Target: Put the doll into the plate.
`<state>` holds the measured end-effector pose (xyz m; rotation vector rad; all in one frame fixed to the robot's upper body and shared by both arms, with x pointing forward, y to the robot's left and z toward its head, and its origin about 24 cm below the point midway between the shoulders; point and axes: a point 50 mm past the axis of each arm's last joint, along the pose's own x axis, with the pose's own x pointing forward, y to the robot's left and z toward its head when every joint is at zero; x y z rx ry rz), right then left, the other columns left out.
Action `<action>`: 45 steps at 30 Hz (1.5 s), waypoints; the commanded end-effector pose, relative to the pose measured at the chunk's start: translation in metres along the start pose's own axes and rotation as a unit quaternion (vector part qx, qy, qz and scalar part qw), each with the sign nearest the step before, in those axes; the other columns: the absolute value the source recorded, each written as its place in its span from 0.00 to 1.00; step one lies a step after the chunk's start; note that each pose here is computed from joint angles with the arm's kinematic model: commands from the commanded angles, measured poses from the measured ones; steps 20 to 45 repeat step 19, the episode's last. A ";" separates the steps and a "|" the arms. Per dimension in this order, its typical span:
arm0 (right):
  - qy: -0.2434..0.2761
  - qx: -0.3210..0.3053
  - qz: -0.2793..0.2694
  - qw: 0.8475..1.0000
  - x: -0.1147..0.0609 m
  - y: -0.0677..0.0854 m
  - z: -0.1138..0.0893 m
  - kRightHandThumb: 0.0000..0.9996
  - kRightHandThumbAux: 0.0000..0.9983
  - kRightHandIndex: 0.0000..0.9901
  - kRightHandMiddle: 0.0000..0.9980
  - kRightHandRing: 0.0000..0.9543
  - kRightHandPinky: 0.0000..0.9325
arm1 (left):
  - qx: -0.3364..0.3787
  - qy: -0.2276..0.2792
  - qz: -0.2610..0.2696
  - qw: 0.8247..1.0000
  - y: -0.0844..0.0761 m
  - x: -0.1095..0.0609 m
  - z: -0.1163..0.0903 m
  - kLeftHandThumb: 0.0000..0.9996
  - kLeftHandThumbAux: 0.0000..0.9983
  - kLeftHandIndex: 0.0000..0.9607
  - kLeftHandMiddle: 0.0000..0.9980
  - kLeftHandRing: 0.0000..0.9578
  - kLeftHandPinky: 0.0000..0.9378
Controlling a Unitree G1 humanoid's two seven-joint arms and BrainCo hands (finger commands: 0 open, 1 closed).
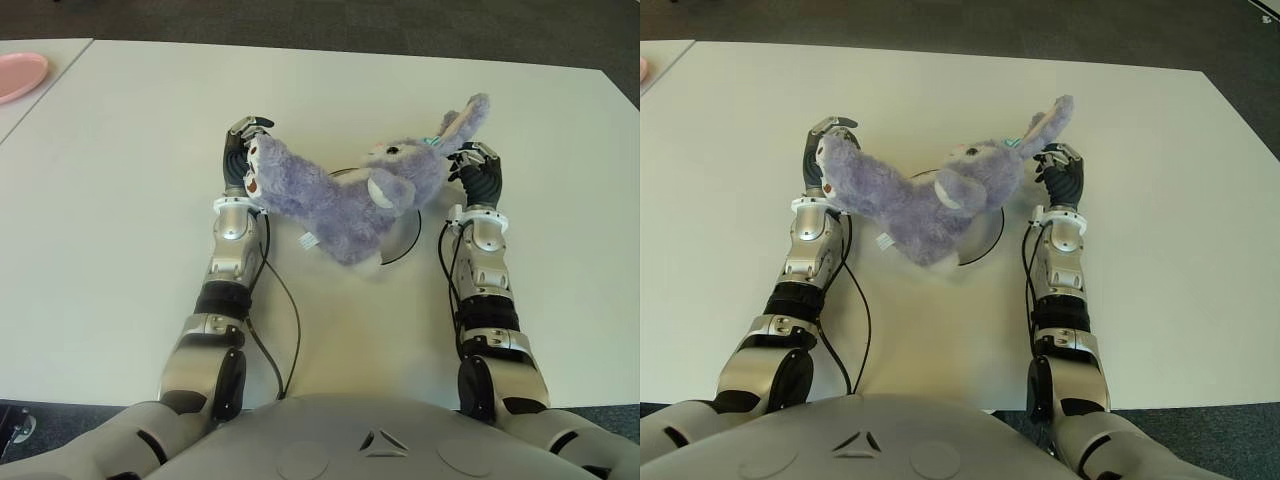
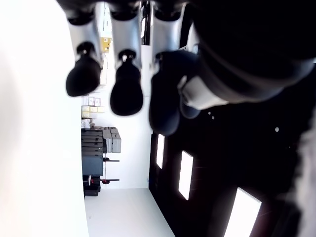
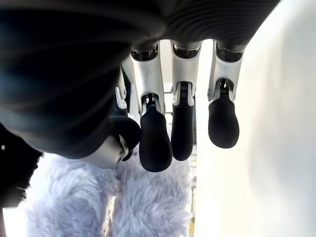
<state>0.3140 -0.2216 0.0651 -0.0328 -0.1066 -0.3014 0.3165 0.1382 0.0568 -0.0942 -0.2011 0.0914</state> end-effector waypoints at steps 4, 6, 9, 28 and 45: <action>0.014 -0.003 0.009 1.000 -0.009 0.006 -0.013 0.71 0.72 0.44 0.75 0.80 0.74 | -0.003 0.062 0.008 0.998 0.004 -0.019 -0.026 0.72 0.70 0.46 0.72 0.78 0.80; 0.014 -0.001 0.010 1.000 -0.009 0.006 -0.014 0.71 0.72 0.44 0.75 0.80 0.75 | -0.002 0.063 0.008 0.998 0.004 -0.019 -0.026 0.72 0.70 0.46 0.72 0.78 0.80; 0.012 0.000 0.012 1.000 -0.011 0.008 -0.015 0.71 0.72 0.44 0.75 0.80 0.77 | -0.002 0.063 0.008 0.998 0.005 -0.019 -0.026 0.72 0.70 0.46 0.73 0.78 0.80; 0.008 0.006 0.015 1.000 -0.011 0.008 -0.018 0.71 0.72 0.44 0.75 0.81 0.78 | -0.002 0.063 0.007 0.998 0.006 -0.020 -0.025 0.72 0.70 0.46 0.72 0.78 0.80; 0.008 0.006 0.015 1.000 -0.011 0.008 -0.018 0.71 0.72 0.44 0.75 0.81 0.78 | -0.002 0.063 0.007 0.998 0.006 -0.020 -0.025 0.72 0.70 0.46 0.72 0.78 0.80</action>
